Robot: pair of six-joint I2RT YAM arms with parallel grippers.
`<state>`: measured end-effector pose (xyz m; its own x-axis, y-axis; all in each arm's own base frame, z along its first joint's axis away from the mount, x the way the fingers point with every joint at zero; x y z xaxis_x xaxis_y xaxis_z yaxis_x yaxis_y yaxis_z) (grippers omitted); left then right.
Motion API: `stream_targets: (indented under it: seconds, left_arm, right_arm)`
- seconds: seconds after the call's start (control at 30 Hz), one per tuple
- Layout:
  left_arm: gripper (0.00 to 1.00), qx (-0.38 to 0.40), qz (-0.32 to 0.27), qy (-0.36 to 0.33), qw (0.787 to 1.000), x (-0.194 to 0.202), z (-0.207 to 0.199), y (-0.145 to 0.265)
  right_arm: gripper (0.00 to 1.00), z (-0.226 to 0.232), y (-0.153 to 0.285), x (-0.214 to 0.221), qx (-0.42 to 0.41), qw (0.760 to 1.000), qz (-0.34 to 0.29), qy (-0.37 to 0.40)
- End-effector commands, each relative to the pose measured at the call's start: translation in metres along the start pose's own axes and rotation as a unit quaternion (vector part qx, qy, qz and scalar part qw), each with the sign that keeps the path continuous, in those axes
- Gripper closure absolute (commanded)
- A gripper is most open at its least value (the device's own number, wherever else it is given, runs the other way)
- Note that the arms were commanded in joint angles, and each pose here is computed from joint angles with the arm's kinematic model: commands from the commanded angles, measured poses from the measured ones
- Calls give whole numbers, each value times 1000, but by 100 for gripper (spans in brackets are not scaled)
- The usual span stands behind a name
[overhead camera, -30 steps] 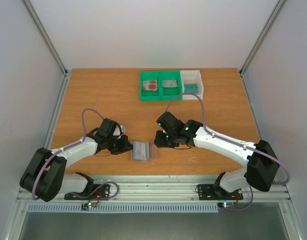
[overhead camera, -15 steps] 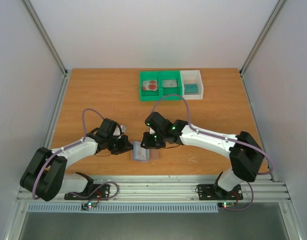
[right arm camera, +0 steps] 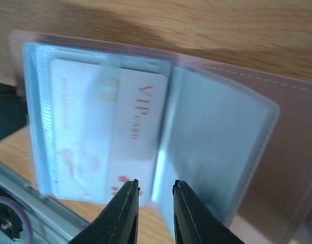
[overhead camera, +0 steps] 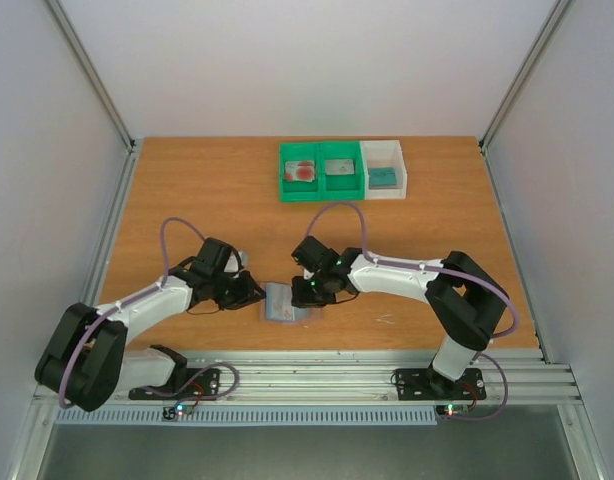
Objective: Take the credit cards out of the card holder
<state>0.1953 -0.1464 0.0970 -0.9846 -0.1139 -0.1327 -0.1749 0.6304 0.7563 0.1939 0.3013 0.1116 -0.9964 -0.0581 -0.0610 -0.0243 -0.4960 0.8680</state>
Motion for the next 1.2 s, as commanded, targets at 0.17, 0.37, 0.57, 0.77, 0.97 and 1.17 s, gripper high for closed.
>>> stream_targets:
  seconds: [0.17,0.37,0.57,0.77,0.97,1.17]
  left_arm:
    - [69,0,-37,-21,999,-4,-14,23]
    - [70,21,-24,-24,999,-2,-13,14]
    - [81,44,-12,-16,999,-1,-8,0]
    - [86,37,8,-9,999,2,0,-11]
    - [87,14,21,4,1000,5,9,-17]
    - [87,-12,31,9,999,8,18,-20]
  right_arm:
    - [79,-9,-7,0,-46,999,3,-6]
    - [80,-7,-8,-4,-66,998,1,-18]
    - [77,-9,-13,-11,-74,996,-3,-39]
    - [77,-14,-26,-11,-68,996,11,-51]
    - [80,-19,-32,-11,-56,997,15,-51]
    - [86,-25,-32,-9,-48,998,12,-48]
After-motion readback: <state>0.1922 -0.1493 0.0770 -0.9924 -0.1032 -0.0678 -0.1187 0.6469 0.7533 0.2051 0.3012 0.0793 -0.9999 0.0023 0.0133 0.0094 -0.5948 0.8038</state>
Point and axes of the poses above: each gripper's point midway between its finger pads, its own y axis back along the fingers, its own z axis along the line the jaws close on, x = y × z, the point moved 7 cm from there along y, back along the fingers, and after that the axes turned 7 degrees about -y, right-handed, at the moved point
